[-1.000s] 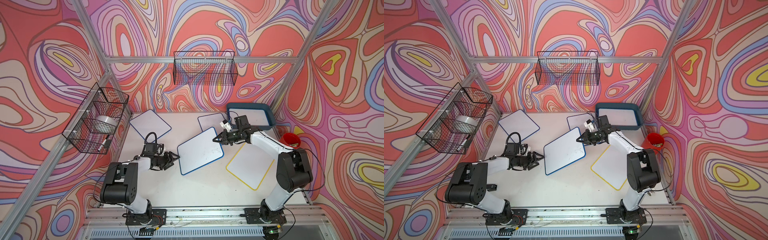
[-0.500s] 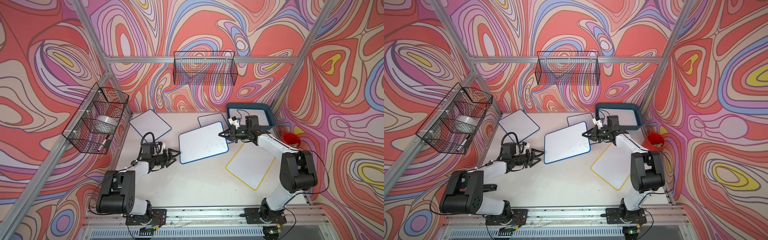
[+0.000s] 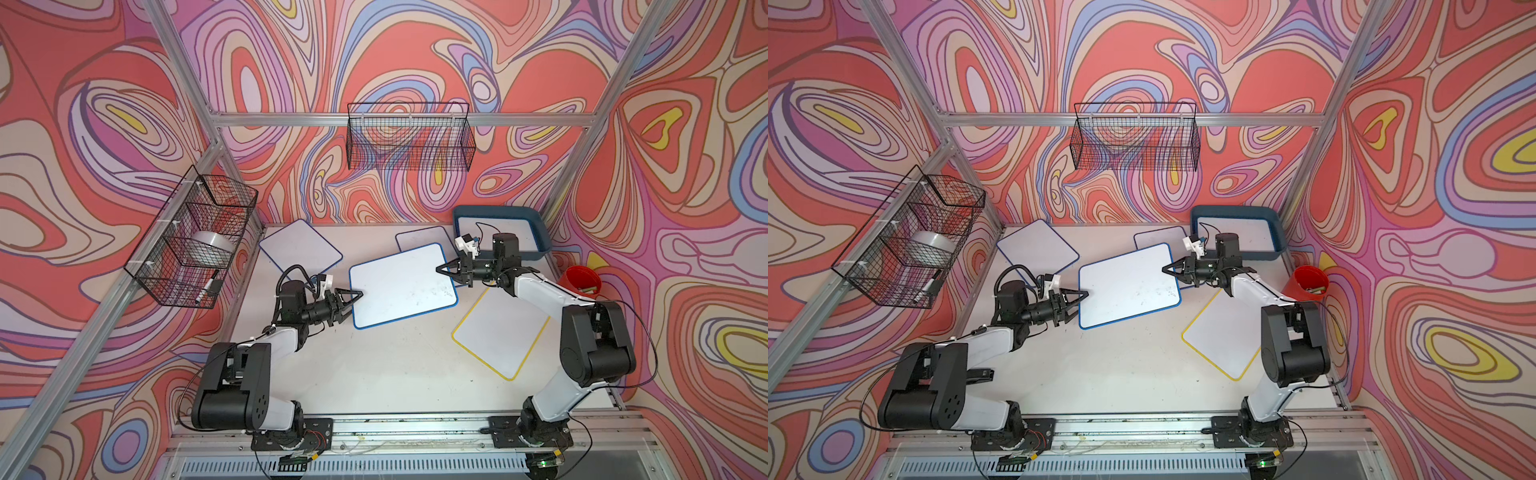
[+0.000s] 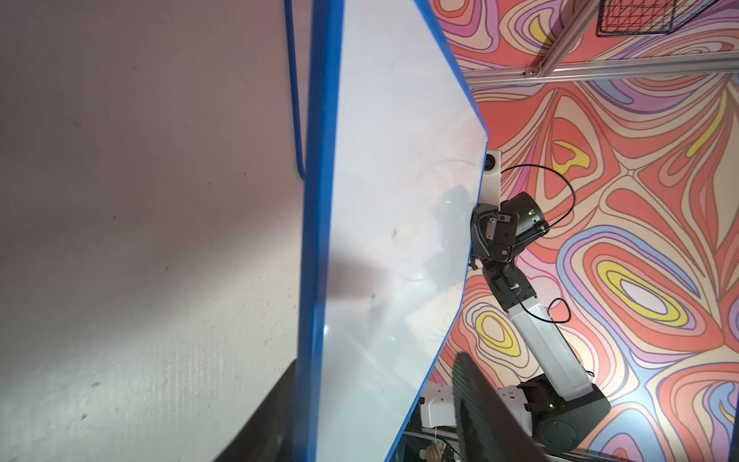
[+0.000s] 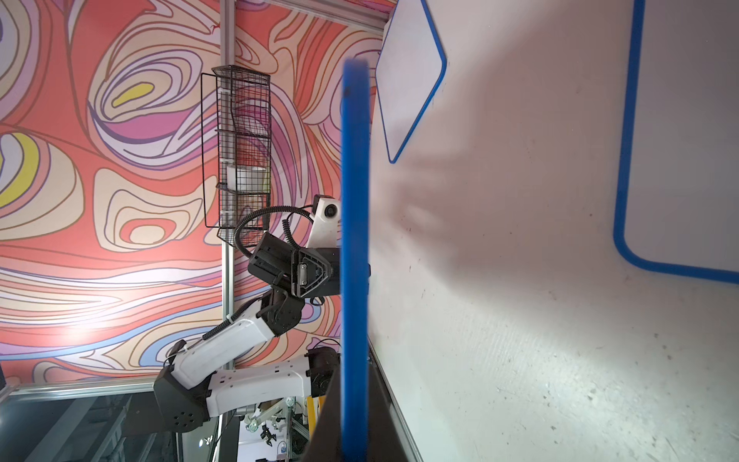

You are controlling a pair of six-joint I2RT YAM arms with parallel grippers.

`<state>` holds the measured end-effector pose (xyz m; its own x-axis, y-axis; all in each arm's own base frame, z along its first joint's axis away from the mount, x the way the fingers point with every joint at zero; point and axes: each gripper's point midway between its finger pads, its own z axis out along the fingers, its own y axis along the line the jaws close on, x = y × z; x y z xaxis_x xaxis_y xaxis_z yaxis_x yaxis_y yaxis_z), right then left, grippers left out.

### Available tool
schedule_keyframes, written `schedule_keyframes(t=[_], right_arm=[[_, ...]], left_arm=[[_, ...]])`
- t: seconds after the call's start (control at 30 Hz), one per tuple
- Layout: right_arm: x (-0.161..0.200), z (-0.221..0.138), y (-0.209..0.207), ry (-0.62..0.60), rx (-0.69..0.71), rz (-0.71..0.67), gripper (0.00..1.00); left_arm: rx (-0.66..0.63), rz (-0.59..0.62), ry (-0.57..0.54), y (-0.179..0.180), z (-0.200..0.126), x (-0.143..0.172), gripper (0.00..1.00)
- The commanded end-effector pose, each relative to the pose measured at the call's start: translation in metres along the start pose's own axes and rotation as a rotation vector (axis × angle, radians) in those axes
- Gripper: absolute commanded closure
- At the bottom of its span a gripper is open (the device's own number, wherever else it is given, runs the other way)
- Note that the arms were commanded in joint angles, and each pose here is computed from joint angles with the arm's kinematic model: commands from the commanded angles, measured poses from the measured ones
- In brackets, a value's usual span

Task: Put the whiteboard into the storage box
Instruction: Pick up the whiteboard at the center of the board.

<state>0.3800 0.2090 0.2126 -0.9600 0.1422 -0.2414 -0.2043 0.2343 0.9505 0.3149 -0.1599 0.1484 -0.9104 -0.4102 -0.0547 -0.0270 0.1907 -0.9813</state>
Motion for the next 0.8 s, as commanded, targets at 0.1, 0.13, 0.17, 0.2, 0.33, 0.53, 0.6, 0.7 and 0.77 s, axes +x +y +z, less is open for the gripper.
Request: schedule_keyframes(t=[0.1, 0.13, 0.17, 0.2, 0.33, 0.53, 0.6, 0.7, 0.77], right_arm=[[0.001, 0.001, 0.018, 0.036, -0.080, -0.044, 1.00], [0.001, 0.001, 0.018, 0.036, -0.081, -0.045, 1.00], [0.001, 0.001, 0.018, 0.037, -0.081, -0.045, 1.00], [0.000, 0.001, 0.018, 0.035, -0.079, -0.045, 1.00], [-0.003, 0.003, 0.005, 0.023, -0.014, -0.032, 1.00], [-0.005, 0.001, -0.011, -0.006, 0.046, -0.010, 0.96], [-0.008, -0.001, -0.015, -0.022, 0.062, 0.005, 0.94], [-0.013, -0.008, -0.021, -0.057, 0.092, 0.013, 0.86], [-0.019, -0.016, -0.027, -0.096, 0.127, 0.024, 0.80]], left_arm=[[0.155, 0.084, 0.040, -0.046, 0.006, -0.003, 0.59], [0.166, 0.084, 0.041, -0.048, 0.007, -0.004, 0.62], [0.178, 0.085, 0.045, -0.050, 0.008, -0.004, 0.64], [0.189, 0.086, 0.047, -0.052, 0.008, -0.004, 0.67], [0.223, 0.066, 0.052, -0.054, 0.010, -0.007, 0.83], [0.237, 0.027, 0.057, -0.047, 0.014, -0.010, 1.00], [0.234, 0.023, 0.051, -0.045, 0.014, -0.012, 1.00], [0.236, 0.022, 0.021, -0.046, 0.015, -0.017, 1.00], [0.239, 0.027, -0.006, -0.048, 0.014, -0.021, 1.00]])
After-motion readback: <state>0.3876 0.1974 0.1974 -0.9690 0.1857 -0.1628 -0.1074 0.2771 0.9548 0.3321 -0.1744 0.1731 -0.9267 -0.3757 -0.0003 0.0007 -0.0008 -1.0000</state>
